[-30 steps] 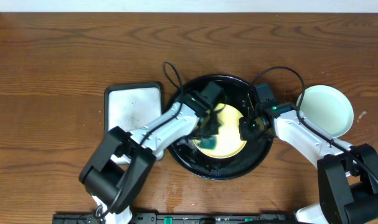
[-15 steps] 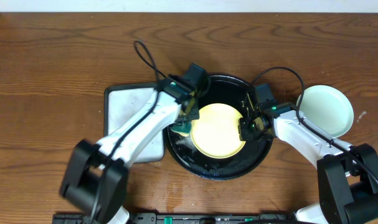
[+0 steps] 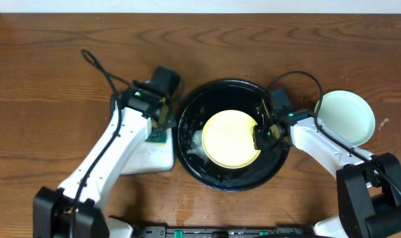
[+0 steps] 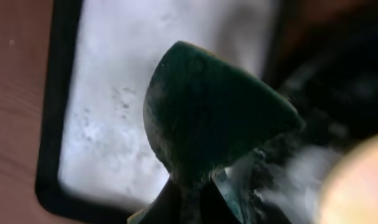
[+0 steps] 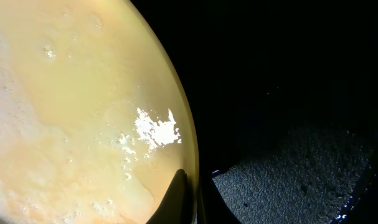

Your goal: Clean dirty plates on tray and stack at the side

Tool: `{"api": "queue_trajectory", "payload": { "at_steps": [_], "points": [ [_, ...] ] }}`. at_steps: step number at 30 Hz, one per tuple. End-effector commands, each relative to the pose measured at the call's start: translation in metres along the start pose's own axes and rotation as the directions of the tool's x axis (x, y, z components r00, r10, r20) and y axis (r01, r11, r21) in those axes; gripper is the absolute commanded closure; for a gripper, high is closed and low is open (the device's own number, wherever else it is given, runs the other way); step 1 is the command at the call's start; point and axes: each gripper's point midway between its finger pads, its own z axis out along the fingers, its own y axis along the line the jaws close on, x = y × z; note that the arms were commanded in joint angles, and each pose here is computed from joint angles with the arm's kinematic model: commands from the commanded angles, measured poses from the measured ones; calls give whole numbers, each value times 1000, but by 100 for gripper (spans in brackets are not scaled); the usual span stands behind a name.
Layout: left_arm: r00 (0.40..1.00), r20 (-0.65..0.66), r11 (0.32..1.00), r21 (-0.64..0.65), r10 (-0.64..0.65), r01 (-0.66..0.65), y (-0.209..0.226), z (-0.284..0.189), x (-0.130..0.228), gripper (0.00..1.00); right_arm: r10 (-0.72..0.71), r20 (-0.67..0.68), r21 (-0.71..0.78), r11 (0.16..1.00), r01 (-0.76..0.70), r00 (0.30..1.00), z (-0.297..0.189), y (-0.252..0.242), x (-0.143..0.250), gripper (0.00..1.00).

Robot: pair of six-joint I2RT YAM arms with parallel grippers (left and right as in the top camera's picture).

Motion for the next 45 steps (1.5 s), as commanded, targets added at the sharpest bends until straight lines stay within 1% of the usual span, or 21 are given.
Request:
{"api": "queue_trajectory", "payload": {
  "at_steps": [1,2,3,6,7,9,12,15,20,27,32,36,39,42,45],
  "points": [
    [999,-31,999,-44,-30,29,25,29,4,92,-11,-42,55,998,14,999,7,-11,12,99],
    [999,-39,999,-20,-38,37,25,32,2,92,-12,-42,55,998,14,999,7,-11,12,99],
    [998,-51,999,7,-37,37,24,32,0,87,-12,-42,56,998,15,999,7,-11,12,99],
    [997,-78,995,96,-25,32,19,23,-5,49,-21,-38,51,998,23,999,7,-11,11,99],
    [996,-83,992,124,-26,36,16,17,-6,42,-25,-36,46,999,26,999,7,-10,10,99],
    [996,-75,986,160,-40,51,16,1,-10,38,-26,-27,43,999,27,999,6,-9,8,99],
    [999,-15,979,197,-41,43,19,-29,-17,29,-37,-1,33,999,37,999,-1,-4,-1,99],
    [997,46,965,260,-55,41,21,-61,-16,26,-63,41,16,998,63,997,-14,3,-13,99],
    [985,148,942,336,-84,30,33,-107,-6,23,-218,160,32,976,215,963,-46,22,-40,99],
    [949,287,911,412,-133,3,54,-158,13,20,-398,298,36,913,406,868,-97,72,-66,99],
    [920,356,893,450,-163,-16,64,-181,23,20,-448,380,77,887,455,810,-119,102,-80,99],
    [908,381,886,464,-175,-24,68,-189,27,19,-431,467,39,883,468,772,-133,133,-89,99],
    [907,383,885,465,-176,-25,68,-189,27,19,-392,556,-6,880,475,733,-148,164,-97,99],
    [907,382,885,464,-175,-24,68,-189,27,18,-385,651,-33,846,532,654,-159,204,-103,99],
    [907,382,885,465,-176,-24,68,-189,27,18,-424,718,15,803,596,552,-155,240,-109,99]
  ]
}}
